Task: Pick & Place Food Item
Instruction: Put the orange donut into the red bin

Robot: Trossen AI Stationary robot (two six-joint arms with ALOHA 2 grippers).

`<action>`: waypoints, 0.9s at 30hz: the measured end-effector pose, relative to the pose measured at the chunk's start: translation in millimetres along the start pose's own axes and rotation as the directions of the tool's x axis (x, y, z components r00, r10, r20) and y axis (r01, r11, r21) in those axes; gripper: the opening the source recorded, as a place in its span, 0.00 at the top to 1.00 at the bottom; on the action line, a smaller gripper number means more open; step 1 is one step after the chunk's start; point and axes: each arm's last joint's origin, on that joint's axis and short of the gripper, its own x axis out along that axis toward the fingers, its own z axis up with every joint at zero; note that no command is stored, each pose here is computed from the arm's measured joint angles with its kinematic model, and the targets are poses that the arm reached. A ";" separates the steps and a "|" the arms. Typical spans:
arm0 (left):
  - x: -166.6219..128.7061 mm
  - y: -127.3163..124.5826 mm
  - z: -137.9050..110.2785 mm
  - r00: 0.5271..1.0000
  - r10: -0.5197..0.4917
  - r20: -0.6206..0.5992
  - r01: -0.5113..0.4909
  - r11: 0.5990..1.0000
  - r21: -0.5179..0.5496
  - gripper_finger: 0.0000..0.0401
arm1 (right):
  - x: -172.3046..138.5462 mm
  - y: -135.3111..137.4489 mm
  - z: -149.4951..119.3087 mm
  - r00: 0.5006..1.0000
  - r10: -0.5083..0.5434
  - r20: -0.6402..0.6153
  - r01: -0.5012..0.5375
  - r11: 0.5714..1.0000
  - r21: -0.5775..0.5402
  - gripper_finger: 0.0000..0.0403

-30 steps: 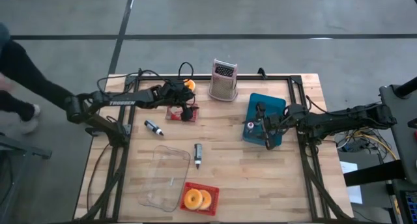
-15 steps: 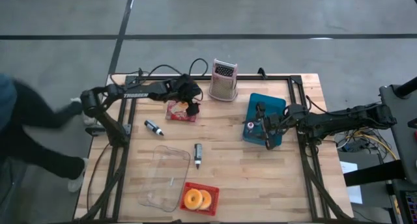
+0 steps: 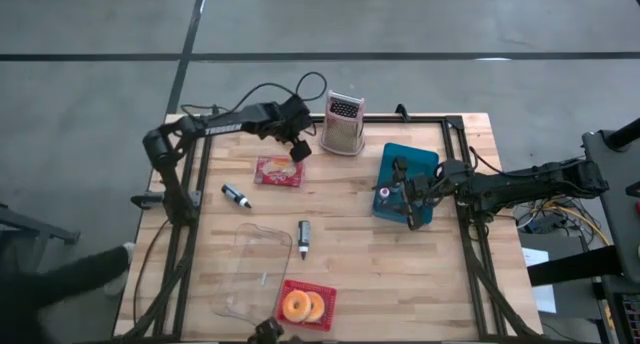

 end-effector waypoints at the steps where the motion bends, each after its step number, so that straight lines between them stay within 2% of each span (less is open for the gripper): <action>1: 1.4 3.1 0.5 1.000 0.002 -0.013 -0.002 1.000 -0.019 0.17 | 0.0 0.0 -0.1 1.000 0.000 -0.001 0.000 1.000 -0.001 0.44; 8: 11.3 23.7 -0.3 0.996 -0.057 -0.063 0.049 0.991 -0.123 0.17 | -0.1 0.1 -1.7 1.000 0.002 -0.016 -0.002 1.000 -0.002 0.44; 17: 12.9 30.7 -1.2 0.996 -0.061 -0.061 0.051 0.987 -0.153 0.17 | -0.1 0.2 -2.2 1.000 0.004 -0.022 -0.004 1.000 -0.002 0.44; 21: 12.8 29.5 -2.4 0.993 -0.099 -0.068 0.091 0.989 -0.119 0.17 | -0.1 0.2 -2.2 1.000 0.004 -0.021 -0.004 1.000 -0.005 0.44; 27: -2.9 21.3 2.1 0.979 -0.132 -0.154 0.135 0.991 0.008 0.17 | -0.1 0.2 -2.1 1.000 0.004 -0.021 -0.004 1.000 -0.008 0.44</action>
